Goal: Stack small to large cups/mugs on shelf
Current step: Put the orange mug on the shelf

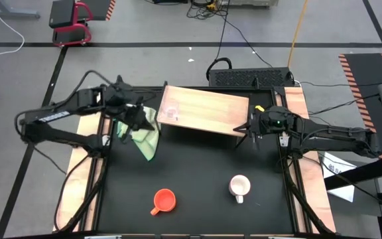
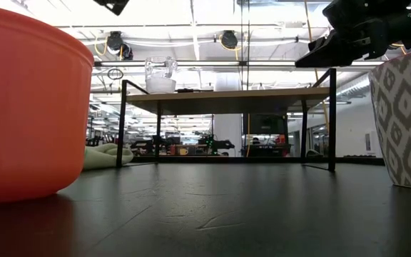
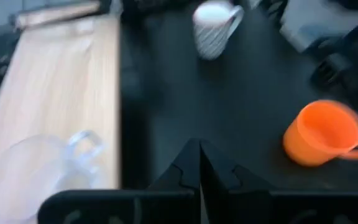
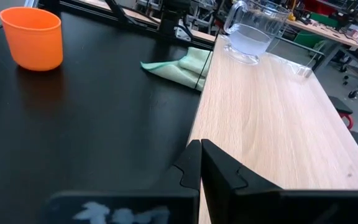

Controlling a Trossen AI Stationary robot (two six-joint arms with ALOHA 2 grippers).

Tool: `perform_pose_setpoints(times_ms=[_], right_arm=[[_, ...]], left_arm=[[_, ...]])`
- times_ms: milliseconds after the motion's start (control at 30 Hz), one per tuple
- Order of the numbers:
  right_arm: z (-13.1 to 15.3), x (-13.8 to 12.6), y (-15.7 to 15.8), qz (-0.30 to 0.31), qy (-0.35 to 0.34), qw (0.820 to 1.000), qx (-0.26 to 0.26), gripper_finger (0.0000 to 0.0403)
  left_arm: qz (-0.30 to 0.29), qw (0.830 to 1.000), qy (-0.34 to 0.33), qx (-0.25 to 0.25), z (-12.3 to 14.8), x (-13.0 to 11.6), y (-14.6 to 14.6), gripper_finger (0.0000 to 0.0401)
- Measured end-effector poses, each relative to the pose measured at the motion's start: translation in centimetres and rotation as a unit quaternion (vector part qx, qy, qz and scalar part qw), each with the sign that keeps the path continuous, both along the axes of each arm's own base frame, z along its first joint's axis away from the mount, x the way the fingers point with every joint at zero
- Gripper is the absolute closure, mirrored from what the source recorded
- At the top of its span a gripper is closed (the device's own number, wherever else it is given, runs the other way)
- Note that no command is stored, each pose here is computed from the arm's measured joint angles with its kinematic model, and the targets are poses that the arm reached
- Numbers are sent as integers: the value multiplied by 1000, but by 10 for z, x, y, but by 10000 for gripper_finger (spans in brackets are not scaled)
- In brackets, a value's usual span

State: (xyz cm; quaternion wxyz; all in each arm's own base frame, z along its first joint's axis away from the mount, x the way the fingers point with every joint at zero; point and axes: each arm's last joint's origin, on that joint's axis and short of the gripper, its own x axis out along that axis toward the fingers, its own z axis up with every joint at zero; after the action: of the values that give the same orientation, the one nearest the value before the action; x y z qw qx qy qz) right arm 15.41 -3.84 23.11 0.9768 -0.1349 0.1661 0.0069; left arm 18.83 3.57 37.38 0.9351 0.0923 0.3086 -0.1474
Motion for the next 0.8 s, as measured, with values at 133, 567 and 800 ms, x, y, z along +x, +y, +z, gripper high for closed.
perform_pose_setpoints(times_ms=[133,567,800], right_arm=[[0,0,0,0,0,1000,-1,403],[-1,0,1,9,3,1000,5,403],[1,0,3,38,-10,999,19,403]], left_arm=[[-12,997,-70,-30,-18,-12,-6,401],[24,983,-169,-65,-98,-36,-27,401],[23,974,-205,-90,-128,-45,-37,401]])
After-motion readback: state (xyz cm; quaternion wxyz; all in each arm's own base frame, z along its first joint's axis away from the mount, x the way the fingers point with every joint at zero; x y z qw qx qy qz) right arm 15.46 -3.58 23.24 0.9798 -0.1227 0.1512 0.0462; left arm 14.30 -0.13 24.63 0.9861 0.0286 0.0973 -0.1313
